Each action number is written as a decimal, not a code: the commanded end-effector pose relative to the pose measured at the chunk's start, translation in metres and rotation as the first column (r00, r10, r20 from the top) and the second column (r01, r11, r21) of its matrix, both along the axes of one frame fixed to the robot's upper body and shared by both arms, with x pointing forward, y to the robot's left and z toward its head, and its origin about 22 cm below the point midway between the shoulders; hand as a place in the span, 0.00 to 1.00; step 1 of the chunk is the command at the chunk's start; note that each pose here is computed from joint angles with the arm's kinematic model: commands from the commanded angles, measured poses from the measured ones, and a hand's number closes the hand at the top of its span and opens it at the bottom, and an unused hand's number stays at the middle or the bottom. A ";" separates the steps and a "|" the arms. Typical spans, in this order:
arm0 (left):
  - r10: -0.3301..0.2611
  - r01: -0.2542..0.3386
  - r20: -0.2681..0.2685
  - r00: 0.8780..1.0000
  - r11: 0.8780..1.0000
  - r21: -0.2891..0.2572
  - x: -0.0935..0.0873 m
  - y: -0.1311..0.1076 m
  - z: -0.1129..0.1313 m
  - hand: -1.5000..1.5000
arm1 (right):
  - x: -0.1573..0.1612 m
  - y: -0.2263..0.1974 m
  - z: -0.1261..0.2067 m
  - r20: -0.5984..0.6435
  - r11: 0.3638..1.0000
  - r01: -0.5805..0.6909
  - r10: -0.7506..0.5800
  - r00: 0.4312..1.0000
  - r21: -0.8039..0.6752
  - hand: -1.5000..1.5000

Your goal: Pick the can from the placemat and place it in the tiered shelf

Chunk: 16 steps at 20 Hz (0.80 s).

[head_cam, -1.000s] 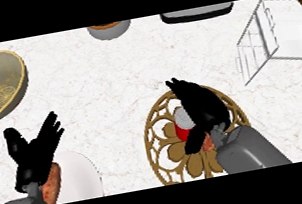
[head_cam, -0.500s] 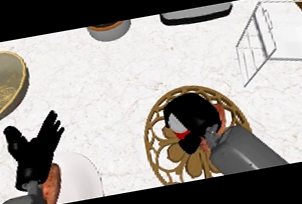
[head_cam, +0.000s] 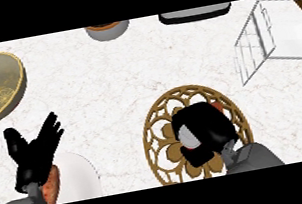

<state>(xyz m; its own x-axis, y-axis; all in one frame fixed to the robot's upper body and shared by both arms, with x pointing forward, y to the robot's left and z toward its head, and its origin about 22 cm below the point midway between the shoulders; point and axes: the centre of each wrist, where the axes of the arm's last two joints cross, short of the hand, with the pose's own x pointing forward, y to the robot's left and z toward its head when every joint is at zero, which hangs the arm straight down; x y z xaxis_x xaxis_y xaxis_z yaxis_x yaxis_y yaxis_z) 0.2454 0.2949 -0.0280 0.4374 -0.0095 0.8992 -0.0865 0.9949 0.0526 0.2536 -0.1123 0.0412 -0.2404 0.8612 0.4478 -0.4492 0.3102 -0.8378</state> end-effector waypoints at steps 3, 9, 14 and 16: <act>0.032 -0.032 -0.014 0.999 0.999 -0.010 -0.007 0.001 0.000 0.50 | -0.012 -0.114 -0.009 -0.012 0.932 0.362 -0.362 0.932 0.026 1.00; 0.049 -0.049 -0.001 0.999 0.999 0.011 -0.006 -0.002 0.002 0.50 | -0.045 -0.128 0.083 0.210 0.895 0.377 -0.426 0.880 0.236 1.00; 0.033 -0.033 -0.009 0.999 0.999 0.005 -0.005 0.001 -0.004 0.50 | -0.084 -0.136 0.149 0.351 0.836 0.459 -0.545 0.761 0.302 1.00; 0.032 -0.032 -0.011 0.999 0.999 0.000 -0.009 -0.001 0.007 0.50 | -0.096 -0.151 0.170 0.374 0.816 0.499 -0.577 0.726 0.290 1.00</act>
